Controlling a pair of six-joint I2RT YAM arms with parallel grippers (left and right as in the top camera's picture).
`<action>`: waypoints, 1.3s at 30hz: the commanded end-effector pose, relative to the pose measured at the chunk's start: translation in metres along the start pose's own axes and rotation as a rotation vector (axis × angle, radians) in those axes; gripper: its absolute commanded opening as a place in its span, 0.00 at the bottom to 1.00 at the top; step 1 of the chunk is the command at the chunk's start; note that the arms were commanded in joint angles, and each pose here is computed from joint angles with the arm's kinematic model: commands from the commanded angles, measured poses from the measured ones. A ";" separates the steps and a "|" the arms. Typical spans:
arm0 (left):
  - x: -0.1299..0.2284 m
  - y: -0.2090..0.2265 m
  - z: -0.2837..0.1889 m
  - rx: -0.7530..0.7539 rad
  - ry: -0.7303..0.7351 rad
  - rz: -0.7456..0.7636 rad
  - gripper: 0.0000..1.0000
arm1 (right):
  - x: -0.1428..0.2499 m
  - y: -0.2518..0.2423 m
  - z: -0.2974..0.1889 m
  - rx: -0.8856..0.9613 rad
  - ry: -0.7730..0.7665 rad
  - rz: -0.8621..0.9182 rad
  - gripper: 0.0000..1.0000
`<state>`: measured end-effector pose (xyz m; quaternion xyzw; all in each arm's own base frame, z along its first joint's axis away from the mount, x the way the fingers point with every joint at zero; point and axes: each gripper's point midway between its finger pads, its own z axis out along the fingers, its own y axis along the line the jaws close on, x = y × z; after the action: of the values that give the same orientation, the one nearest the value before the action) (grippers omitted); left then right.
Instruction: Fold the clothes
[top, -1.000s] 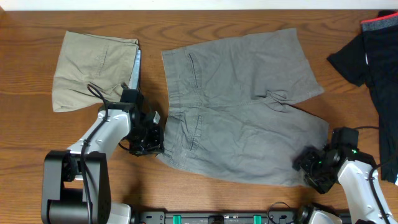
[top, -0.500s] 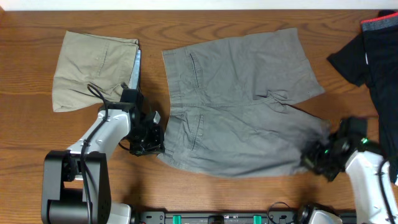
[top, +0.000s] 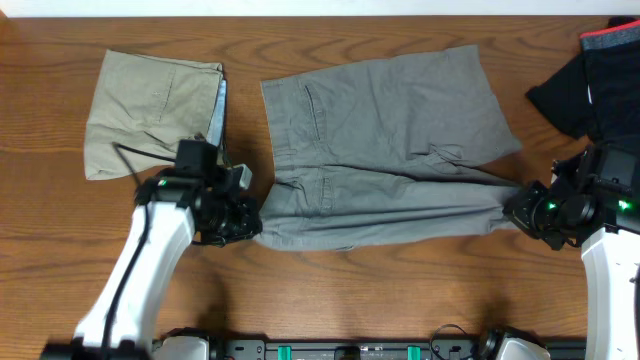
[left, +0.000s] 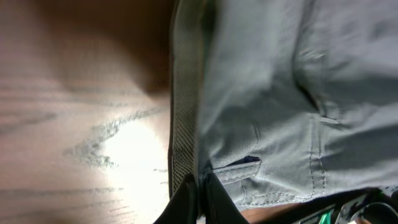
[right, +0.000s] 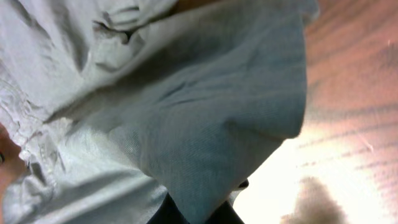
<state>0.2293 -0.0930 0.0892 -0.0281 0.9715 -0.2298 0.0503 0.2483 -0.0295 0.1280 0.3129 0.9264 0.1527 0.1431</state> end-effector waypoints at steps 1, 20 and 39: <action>-0.013 -0.020 -0.030 0.048 -0.138 0.111 0.06 | -0.014 0.006 -0.008 -0.010 -0.063 -0.052 0.01; 0.006 -0.110 -0.153 0.288 -0.433 0.345 0.06 | -0.052 0.047 -0.104 -0.034 -0.236 -0.126 0.01; -0.035 -0.043 -0.096 -0.032 -0.138 0.104 0.06 | -0.117 0.088 -0.028 -0.018 -0.169 -0.214 0.01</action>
<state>0.2496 -0.1013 0.2165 0.0186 0.9544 -0.2554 0.1535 0.3596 -0.0390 0.2277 0.2303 0.9285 0.1424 0.2542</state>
